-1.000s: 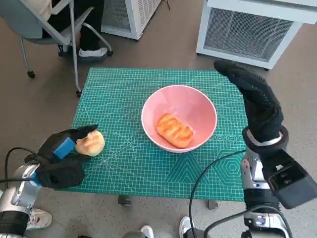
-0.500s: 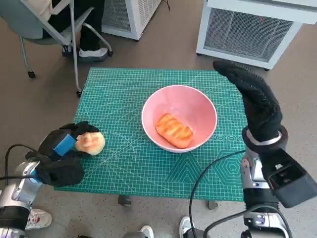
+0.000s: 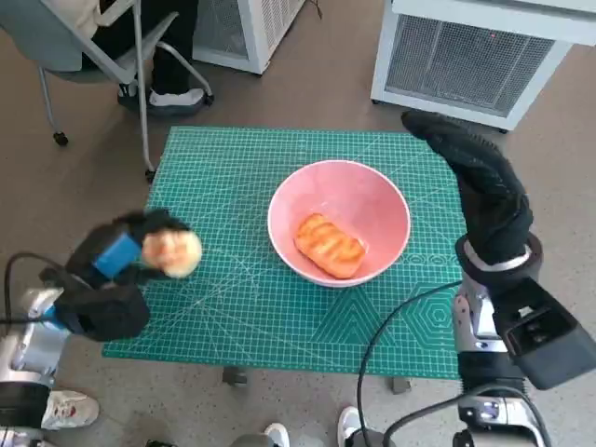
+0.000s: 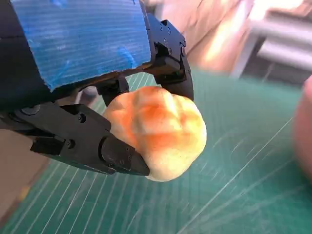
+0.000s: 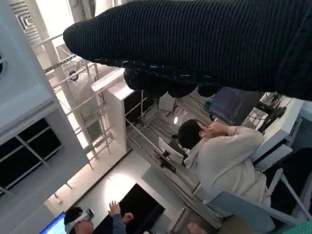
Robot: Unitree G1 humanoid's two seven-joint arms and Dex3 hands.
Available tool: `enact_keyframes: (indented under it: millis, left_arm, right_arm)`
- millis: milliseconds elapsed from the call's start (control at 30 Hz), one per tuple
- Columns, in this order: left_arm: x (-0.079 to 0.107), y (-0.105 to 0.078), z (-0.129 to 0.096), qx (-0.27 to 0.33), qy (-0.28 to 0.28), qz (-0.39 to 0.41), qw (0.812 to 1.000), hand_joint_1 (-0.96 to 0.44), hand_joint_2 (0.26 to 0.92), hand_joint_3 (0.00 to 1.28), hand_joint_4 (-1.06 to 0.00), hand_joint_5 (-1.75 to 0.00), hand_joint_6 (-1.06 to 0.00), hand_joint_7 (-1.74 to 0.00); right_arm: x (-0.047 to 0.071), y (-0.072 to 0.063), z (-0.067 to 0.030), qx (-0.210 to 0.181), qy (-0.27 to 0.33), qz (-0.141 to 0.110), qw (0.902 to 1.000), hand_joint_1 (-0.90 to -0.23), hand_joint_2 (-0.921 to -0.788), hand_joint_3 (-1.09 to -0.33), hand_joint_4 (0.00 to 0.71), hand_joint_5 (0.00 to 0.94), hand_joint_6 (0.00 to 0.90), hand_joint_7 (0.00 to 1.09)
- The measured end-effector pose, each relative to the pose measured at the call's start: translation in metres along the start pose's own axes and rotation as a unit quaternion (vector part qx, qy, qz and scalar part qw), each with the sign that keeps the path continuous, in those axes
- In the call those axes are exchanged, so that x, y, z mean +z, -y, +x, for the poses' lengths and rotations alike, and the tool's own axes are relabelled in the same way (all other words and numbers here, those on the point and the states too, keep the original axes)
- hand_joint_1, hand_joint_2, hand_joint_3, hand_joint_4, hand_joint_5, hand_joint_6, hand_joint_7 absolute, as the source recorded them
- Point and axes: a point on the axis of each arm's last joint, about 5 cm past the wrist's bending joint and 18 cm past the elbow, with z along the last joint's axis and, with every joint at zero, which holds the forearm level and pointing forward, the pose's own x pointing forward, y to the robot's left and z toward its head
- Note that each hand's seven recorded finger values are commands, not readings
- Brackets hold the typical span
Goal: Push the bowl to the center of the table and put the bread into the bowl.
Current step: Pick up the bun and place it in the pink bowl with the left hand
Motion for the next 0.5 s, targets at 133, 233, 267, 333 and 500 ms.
enact_keyframes:
  millis: [133,233,267,333,500]
  left_arm:
    - [0.013,-0.015,0.009,0.031,0.034,0.008,0.999,0.0,0.92,0.18,-0.5,-1.36,-0.57,-1.23]
    - [0.024,-0.024,0.018,0.054,0.06,0.009,0.997,0.0,0.92,0.17,-0.51,-1.35,-0.58,-1.23]
    - [0.027,-0.026,0.021,0.061,0.068,0.008,0.996,0.0,0.92,0.17,-0.51,-1.35,-0.58,-1.22]
    - [0.035,-0.031,0.027,0.073,0.085,0.006,0.994,0.0,0.92,0.17,-0.51,-1.34,-0.58,-1.23]
    - [0.056,-0.038,0.047,0.09,0.125,0.005,0.988,0.0,0.92,0.16,-0.51,-1.32,-0.58,-1.25]
  right_arm:
    - [0.0,0.001,0.0012,0.002,0.003,-0.002,1.0,-0.635,-0.921,-0.858,-0.001,0.531,-0.001,0.74]
    - [0.0,0.001,0.0014,0.002,0.002,-0.002,1.0,-0.634,-0.921,-0.858,-0.001,0.531,-0.001,0.74]
    - [0.0,0.001,0.0015,0.002,0.002,-0.002,1.0,-0.634,-0.921,-0.858,-0.001,0.531,-0.001,0.74]
    - [0.0,0.001,0.0015,0.002,0.002,-0.003,1.0,-0.634,-0.921,-0.857,-0.001,0.531,-0.001,0.74]
    - [-0.001,0.001,0.0013,0.003,0.002,-0.003,1.0,-0.633,-0.921,-0.853,-0.001,0.532,-0.001,0.74]
